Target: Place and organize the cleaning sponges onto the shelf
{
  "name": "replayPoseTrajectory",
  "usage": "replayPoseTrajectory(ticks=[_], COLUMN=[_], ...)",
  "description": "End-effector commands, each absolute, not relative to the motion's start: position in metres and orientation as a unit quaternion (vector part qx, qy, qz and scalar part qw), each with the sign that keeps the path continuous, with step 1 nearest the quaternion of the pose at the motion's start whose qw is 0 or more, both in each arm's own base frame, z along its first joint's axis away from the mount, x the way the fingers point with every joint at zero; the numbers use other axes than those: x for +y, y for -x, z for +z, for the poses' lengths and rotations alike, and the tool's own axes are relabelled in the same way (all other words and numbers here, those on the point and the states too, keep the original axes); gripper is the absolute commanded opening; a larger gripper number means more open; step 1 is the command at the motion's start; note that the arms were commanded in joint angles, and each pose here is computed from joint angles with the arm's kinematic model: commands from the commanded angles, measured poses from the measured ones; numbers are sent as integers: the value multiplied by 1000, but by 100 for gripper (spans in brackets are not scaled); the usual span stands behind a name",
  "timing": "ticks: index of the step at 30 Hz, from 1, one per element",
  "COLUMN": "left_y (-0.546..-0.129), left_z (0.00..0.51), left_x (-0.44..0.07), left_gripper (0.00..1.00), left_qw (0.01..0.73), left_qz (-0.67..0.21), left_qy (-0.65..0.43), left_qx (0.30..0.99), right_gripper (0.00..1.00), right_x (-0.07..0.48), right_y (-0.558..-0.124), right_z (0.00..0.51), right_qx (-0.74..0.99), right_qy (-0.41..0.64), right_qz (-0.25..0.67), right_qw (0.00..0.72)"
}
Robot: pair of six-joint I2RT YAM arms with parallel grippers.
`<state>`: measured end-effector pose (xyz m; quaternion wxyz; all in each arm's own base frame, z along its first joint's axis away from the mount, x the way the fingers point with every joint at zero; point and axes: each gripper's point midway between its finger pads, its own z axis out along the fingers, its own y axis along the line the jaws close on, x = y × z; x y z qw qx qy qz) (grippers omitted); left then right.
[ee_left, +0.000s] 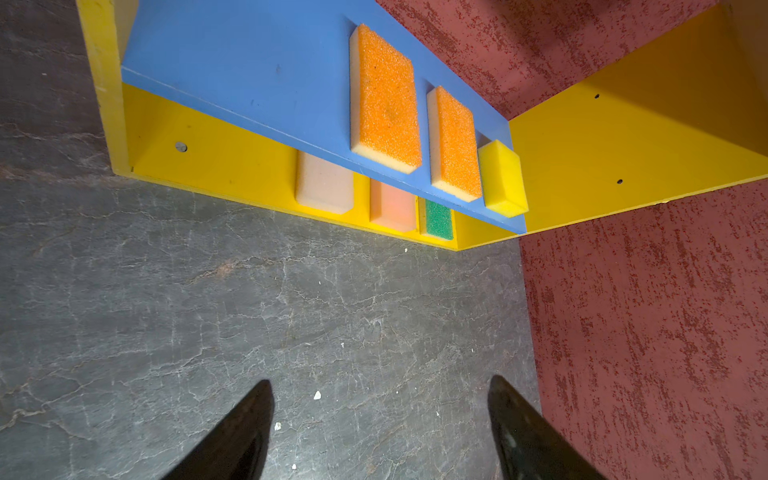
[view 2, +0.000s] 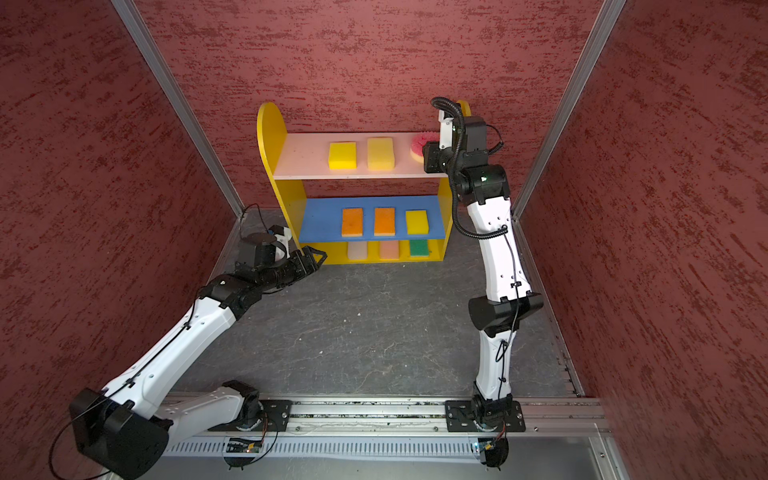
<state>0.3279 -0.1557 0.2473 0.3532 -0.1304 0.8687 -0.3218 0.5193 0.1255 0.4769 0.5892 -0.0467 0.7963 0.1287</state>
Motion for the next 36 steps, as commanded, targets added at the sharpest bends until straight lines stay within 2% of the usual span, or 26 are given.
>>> replayPoseTrajectory(ticks=[1,8,21,24,30,34,36], left_y=[-331,-333,-331,-333,-333,-333,-333], left_z=[249,247,245,244,242,242,241], left_x=[-158,-158,-154,-154,-154,-154,-153], left_gripper=[80,80,80,80,80,80,80], left_qw=[356,357,355,355,351,350,350], left_qz=[-326,-326,-318,-320,-321,-320,-319], left_qy=[130,129,132,133,133,134,135], left_qx=[866,866,869,868,870,870,870], right_gripper=[45,45,43,38,18,15,4], right_x=[125,145,150,150,149,151,151], right_y=[-526,-521,-546,-547,-545,-542,-541], right_z=[481,494,443,439,433,431,431], right_qx=[787,766,795,799,803,805,805], right_qy=[52,103,143,147,159,169,170], right_qz=[109,105,25,22,13,16,19], right_qw=[605,626,589,583,574,569,568])
